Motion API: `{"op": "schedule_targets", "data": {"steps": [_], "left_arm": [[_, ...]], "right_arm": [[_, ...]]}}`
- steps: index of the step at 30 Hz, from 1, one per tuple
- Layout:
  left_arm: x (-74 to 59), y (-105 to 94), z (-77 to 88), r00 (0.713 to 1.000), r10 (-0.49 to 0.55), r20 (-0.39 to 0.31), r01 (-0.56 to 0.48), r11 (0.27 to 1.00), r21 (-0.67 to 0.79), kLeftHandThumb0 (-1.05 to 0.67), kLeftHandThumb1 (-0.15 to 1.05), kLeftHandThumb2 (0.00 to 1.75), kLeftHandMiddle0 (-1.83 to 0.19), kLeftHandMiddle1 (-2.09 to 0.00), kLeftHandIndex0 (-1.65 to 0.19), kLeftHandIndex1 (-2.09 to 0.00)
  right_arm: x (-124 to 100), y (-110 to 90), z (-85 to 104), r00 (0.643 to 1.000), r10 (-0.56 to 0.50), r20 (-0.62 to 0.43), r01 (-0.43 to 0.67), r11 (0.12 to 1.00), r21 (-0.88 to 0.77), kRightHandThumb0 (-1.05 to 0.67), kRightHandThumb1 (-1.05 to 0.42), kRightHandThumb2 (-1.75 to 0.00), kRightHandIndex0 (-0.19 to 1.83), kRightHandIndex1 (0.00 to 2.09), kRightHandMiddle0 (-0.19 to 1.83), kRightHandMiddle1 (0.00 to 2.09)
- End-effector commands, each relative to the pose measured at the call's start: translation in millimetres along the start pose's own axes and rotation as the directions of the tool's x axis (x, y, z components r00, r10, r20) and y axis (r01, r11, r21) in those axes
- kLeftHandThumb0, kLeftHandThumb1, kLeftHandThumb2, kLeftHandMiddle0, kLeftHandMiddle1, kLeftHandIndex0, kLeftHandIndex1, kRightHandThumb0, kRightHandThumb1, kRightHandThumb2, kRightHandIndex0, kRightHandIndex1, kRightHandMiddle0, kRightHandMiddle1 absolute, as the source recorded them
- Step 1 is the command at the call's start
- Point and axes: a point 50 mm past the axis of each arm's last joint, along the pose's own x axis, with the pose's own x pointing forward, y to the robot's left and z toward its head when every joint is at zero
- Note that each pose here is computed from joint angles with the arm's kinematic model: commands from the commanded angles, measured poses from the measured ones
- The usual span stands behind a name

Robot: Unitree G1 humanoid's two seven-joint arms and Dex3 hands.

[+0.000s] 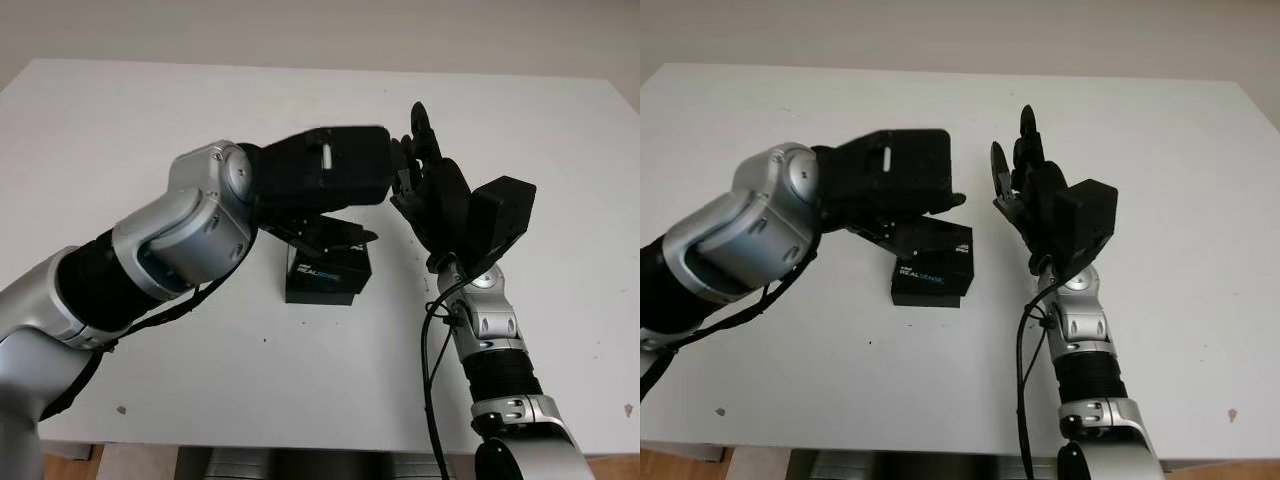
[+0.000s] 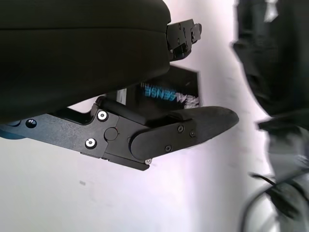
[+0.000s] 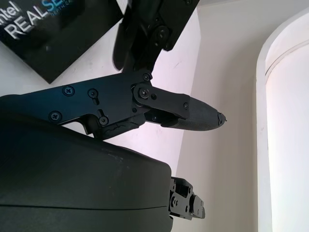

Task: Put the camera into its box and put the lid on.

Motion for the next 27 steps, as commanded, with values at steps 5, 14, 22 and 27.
{"op": "schedule_targets", "data": {"steps": [5,14,22,27], "left_arm": [[1.8,1.2,-15.7,0.993,0.115,0.028,-0.116,0.993,0.017,-0.79,1.05,0.57,0.19,0.0,0.19,0.0],[10.5,-0.5,-36.2,0.966,0.256,0.041,-0.259,0.958,0.122,-0.75,1.05,0.58,0.19,0.0,0.19,0.0],[9.5,13.3,-52.4,0.902,0.408,0.139,-0.418,0.907,0.052,-0.77,1.05,0.5,0.19,0.0,0.19,0.0],[4.1,24.8,-66.5,0.839,0.503,0.208,-0.524,0.85,0.06,-0.84,1.05,0.41,0.19,0.0,0.19,0.0]], "right_arm": [[2.6,-5.6,7.0,1.0,0.002,0.012,-0.002,1.0,-0.031,-0.56,-1.05,-0.56,-0.19,0.0,-0.19,0.0],[-0.4,-10.6,10.4,1.0,-0.003,-0.014,0.002,0.998,-0.062,-0.57,-1.05,-0.57,-0.19,0.0,-0.19,0.0],[0.1,-17.3,16.3,1.0,-0.009,0.009,0.009,0.998,-0.062,-0.62,-1.05,-0.47,-0.19,0.0,-0.19,0.01],[1.6,-23.0,22.2,1.0,-0.012,0.022,0.013,0.997,-0.07,-0.66,-1.05,-0.44,-0.19,0.0,-0.19,0.0]]}}
